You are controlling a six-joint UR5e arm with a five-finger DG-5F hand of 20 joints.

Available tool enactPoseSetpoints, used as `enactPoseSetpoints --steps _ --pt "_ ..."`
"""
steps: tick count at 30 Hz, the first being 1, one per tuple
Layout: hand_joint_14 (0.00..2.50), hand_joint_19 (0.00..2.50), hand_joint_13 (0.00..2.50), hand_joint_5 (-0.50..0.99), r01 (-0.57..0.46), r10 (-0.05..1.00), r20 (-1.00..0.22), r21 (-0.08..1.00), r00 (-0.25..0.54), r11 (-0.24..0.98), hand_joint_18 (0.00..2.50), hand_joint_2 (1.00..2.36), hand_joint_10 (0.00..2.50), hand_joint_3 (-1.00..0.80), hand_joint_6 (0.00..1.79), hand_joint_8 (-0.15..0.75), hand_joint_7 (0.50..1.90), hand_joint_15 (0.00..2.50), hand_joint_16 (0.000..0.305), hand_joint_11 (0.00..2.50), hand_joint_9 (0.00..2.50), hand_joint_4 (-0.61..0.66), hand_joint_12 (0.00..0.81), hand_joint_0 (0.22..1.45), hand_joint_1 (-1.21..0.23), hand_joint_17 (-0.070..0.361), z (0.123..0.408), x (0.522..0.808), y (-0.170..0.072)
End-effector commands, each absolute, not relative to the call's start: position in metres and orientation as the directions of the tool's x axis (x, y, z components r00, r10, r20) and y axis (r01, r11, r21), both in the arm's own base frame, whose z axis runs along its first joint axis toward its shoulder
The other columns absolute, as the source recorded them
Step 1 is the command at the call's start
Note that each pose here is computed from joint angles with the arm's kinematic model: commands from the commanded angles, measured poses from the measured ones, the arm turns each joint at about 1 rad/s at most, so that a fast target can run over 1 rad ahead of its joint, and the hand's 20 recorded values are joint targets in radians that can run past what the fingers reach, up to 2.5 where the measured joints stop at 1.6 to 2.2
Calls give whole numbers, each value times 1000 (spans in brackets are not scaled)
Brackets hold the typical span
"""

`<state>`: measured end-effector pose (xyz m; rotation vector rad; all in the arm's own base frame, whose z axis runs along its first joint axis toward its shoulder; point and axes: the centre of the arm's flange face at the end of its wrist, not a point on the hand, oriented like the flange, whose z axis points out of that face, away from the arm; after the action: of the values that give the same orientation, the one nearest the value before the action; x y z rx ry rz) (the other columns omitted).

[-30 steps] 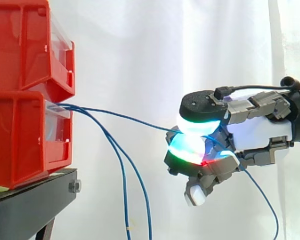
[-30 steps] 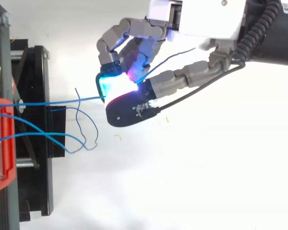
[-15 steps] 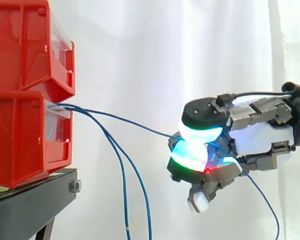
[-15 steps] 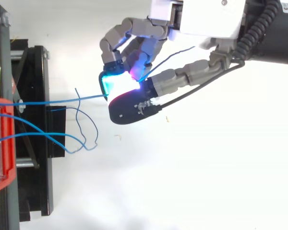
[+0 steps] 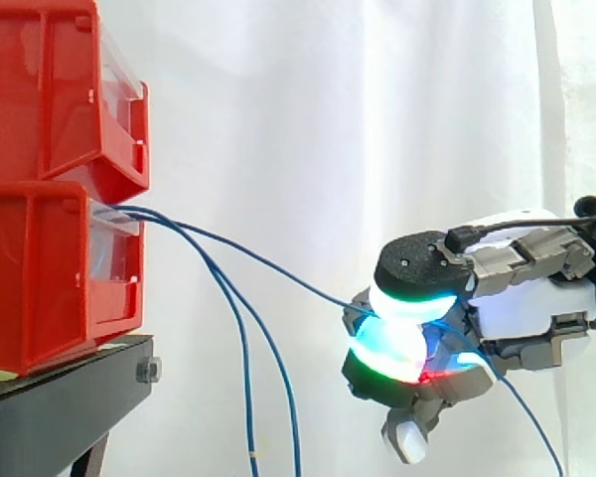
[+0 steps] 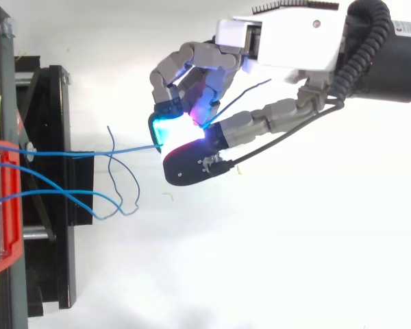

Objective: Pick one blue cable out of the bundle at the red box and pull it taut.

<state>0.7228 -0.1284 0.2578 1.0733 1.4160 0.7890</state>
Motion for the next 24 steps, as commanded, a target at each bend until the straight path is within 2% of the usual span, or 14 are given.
enactPoseSetpoints --steps 1,12,15,24 --pt "19 400 690 -152 168 921 -387 912 50 374 547 1020 9 -114 918 353 1386 543 54 1416 1096 126 383 687 -813 120 258 723 -127" --pt "19 400 688 -153 169 920 -390 911 51 377 547 1021 9 -120 919 353 1374 549 53 1415 1097 127 381 688 -810 120 258 723 -128" --pt "19 403 689 -153 173 875 -482 865 31 471 545 1021 9 -119 919 352 1373 543 53 1412 1092 123 382 688 -810 120 258 723 -127" --pt "21 409 687 -153 173 863 -505 852 27 493 544 1020 8 -123 919 353 1373 542 53 1415 1093 127 383 688 -809 120 258 723 -127"
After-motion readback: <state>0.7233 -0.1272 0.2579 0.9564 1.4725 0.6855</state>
